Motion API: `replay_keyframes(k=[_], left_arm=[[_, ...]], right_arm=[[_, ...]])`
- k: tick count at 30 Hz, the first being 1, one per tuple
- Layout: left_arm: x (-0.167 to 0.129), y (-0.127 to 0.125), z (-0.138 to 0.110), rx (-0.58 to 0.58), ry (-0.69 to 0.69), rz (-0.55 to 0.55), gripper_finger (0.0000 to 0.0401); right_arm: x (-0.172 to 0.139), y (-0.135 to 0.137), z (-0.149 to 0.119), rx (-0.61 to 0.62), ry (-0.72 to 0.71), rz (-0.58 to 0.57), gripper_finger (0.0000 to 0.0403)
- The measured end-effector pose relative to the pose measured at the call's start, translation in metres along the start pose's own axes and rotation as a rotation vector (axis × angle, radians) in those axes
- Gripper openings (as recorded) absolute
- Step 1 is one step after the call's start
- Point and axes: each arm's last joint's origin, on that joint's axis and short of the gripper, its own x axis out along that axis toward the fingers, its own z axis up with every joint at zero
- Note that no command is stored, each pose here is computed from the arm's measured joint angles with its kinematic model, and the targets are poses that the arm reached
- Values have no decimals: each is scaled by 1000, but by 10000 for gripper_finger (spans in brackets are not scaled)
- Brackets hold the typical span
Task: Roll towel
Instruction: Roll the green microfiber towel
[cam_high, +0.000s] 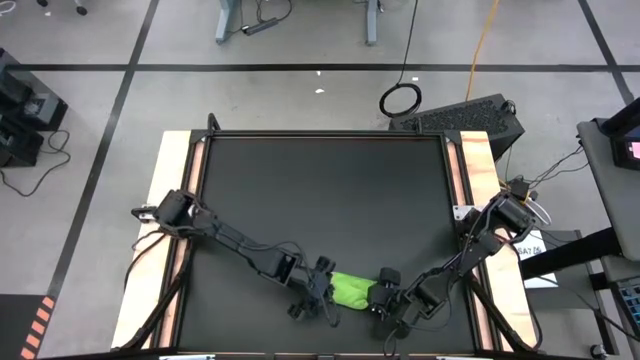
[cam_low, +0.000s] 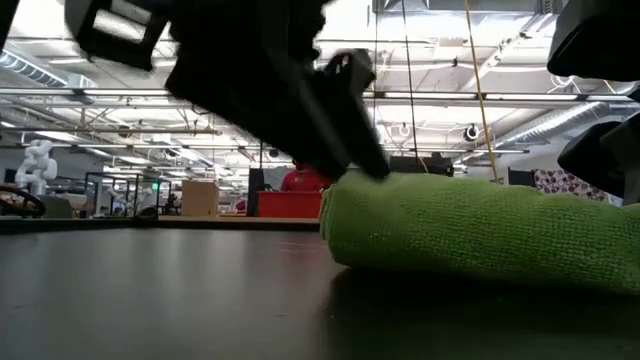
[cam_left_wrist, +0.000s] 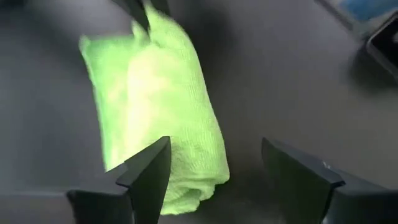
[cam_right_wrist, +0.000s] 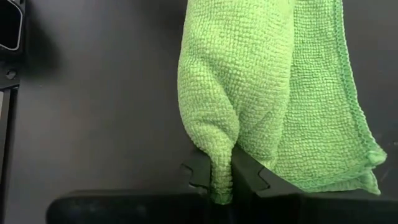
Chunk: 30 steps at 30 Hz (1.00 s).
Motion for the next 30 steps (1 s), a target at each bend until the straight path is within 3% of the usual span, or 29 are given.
replay_keyframes(k=[3, 11, 15, 22, 27, 30], left_arm=[[4, 0, -4, -6, 19, 1, 271], [7, -2, 0, 31, 6, 135, 316], [10, -7, 1, 101, -3, 135, 317], [28, -5, -15, 9, 49, 22, 317], [33, -6, -20, -50, 103, 127, 313], [33, -2, -21, -100, 102, 136, 279]], right_arm=[[0, -1, 2, 10, 7, 6, 15], [0, -1, 2, 30, 2, 6, 15], [1, -1, 3, 35, 8, 13, 15], [1, -2, 5, 47, 9, 20, 15], [2, -2, 5, 48, 8, 21, 15], [2, -2, 5, 48, 8, 21, 15]])
